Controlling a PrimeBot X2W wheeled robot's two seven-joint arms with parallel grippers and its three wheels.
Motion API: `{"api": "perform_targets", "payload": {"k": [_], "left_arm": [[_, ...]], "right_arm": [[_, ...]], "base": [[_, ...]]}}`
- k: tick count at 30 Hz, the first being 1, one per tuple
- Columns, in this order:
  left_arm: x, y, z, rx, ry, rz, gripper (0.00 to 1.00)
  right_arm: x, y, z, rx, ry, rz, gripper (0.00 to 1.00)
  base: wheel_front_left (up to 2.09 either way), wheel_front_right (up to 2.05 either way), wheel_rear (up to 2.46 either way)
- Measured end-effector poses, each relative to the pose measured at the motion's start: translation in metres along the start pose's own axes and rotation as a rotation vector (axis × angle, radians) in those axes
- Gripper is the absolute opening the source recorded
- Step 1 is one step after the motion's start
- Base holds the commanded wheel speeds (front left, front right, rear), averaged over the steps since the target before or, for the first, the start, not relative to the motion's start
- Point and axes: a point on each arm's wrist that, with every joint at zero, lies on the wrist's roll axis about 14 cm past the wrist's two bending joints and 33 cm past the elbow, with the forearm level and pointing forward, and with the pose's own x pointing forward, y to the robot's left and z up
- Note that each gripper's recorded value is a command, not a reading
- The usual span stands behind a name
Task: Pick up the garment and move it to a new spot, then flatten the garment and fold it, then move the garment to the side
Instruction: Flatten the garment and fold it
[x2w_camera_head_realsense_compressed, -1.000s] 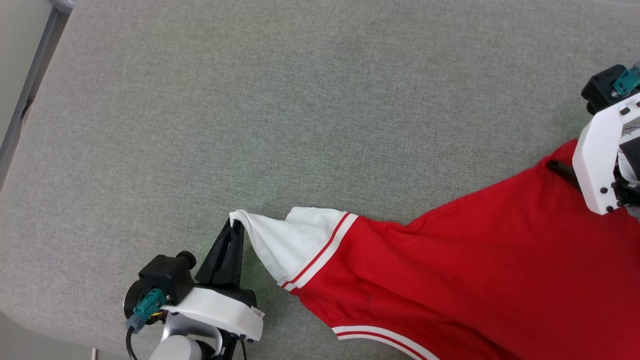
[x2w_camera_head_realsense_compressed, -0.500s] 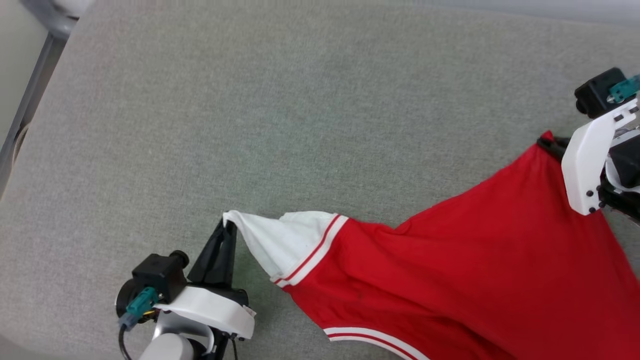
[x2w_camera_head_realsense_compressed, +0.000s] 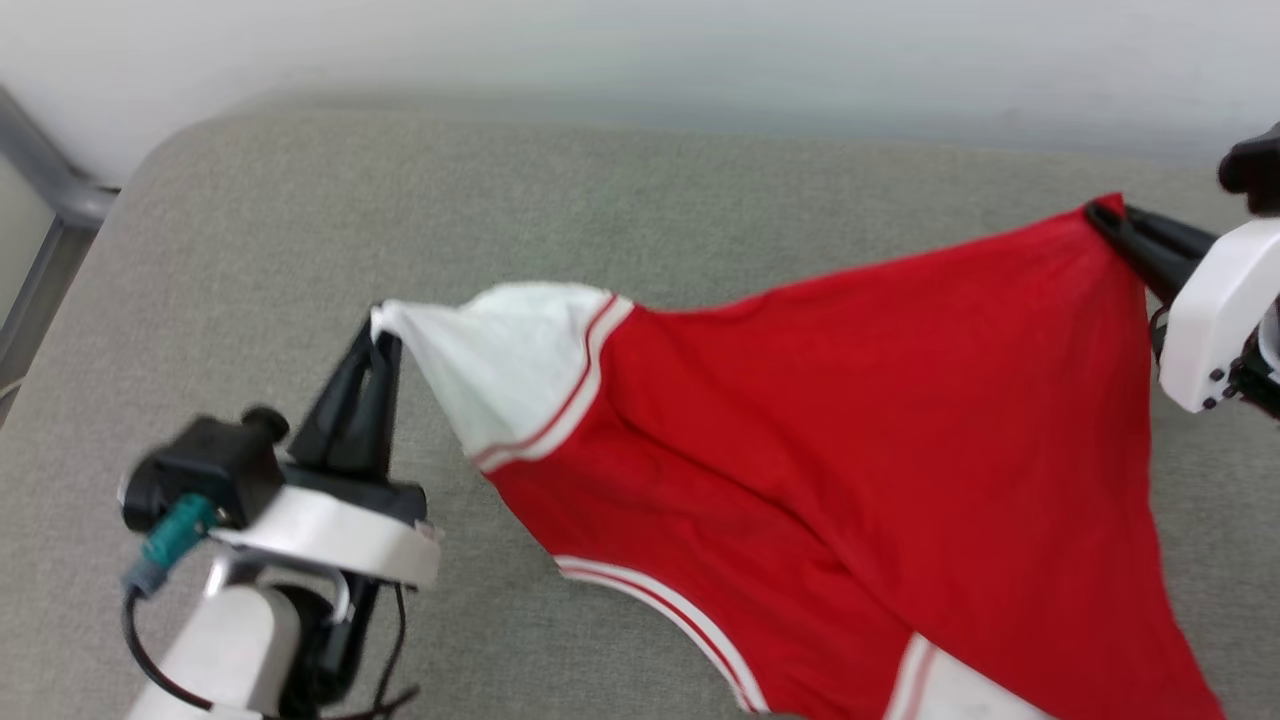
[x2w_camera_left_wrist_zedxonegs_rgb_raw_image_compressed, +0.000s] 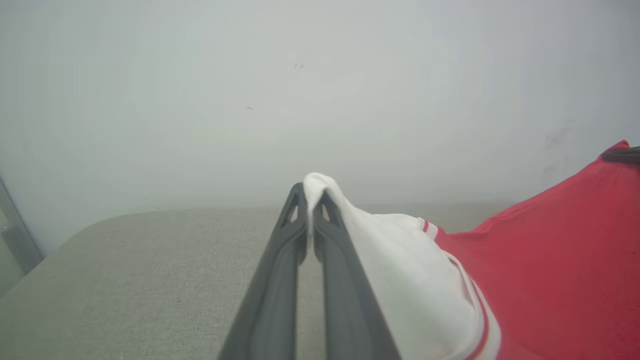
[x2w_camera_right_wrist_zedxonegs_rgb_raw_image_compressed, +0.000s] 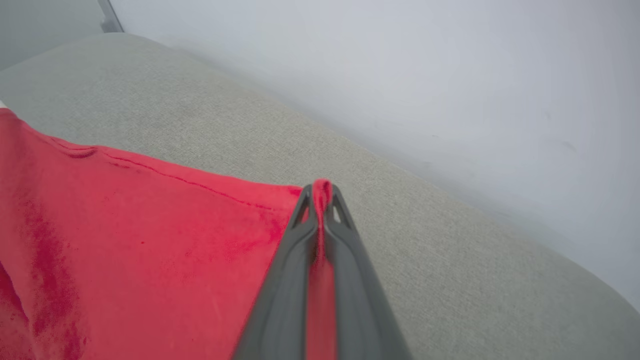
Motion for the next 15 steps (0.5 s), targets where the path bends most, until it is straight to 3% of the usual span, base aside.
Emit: {"api": "perform_targets", "payload": {"k": [15], "left_arm": [[0.07, -0.041, 0.161, 0.166, -0.376, -0.197, 0.0]], "right_arm": [[-0.069, -0.024, 0.115, -0.063, -0.386, -0.126, 0.0]], "base": [[0.0, 0.0, 0.0]]}}
